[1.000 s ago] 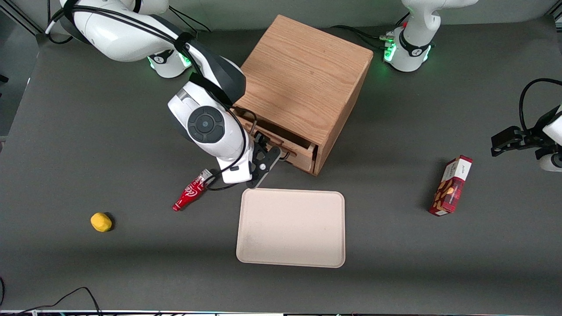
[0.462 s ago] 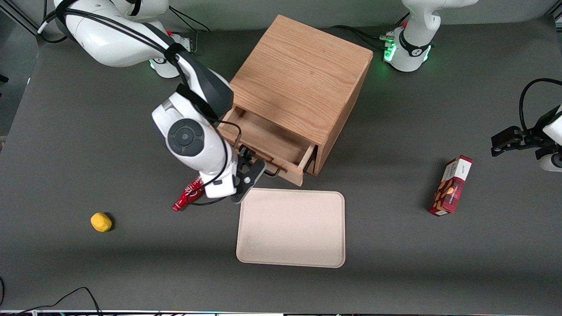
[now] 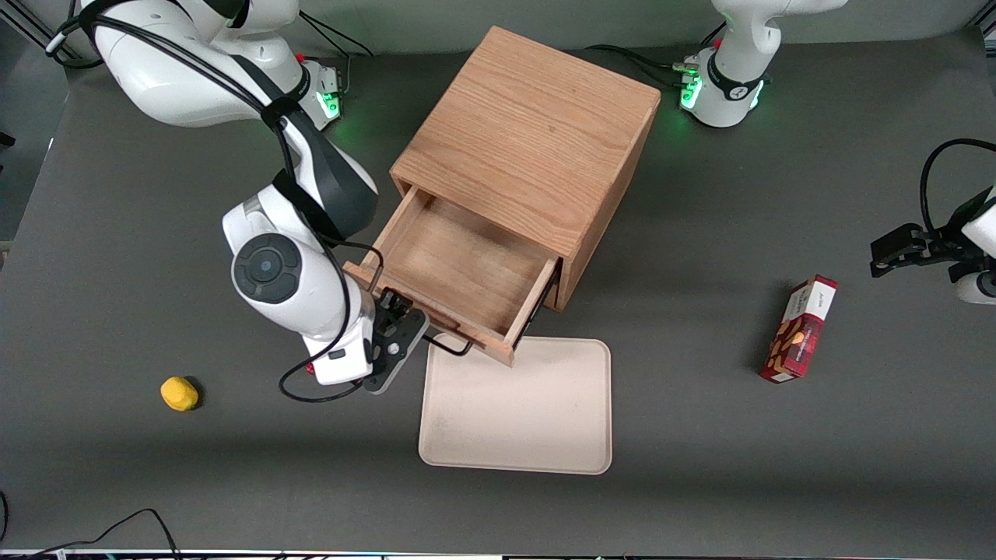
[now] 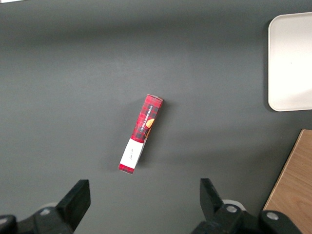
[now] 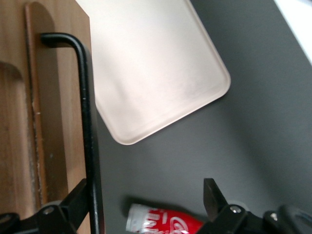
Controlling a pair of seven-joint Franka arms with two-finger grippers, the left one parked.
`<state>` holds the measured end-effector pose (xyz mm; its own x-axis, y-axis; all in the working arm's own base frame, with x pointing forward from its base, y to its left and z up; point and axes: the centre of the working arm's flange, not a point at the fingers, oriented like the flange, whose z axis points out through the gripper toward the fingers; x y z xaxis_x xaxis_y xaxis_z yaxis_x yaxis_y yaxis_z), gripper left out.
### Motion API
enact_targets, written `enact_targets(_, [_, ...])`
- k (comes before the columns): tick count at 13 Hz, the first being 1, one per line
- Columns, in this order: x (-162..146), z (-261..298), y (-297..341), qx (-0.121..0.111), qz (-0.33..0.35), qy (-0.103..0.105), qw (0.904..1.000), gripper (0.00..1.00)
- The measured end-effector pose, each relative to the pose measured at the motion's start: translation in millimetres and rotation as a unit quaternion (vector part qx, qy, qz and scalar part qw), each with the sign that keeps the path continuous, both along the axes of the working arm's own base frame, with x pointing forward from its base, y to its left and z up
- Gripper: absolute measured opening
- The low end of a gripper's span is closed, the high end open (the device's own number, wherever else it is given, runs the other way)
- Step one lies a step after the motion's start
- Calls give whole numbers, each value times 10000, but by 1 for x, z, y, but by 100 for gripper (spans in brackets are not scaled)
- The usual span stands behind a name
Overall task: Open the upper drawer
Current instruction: 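Pull the handle outward with the right gripper to slide the drawer open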
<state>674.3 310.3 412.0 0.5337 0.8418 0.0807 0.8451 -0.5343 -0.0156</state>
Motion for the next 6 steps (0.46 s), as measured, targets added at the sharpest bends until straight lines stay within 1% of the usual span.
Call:
enact_targets(4, [13, -1, -15, 12, 5, -233, 9997, 100])
enact_targets(6, [23, -3, -31, 134, -209, -289, 9993, 100])
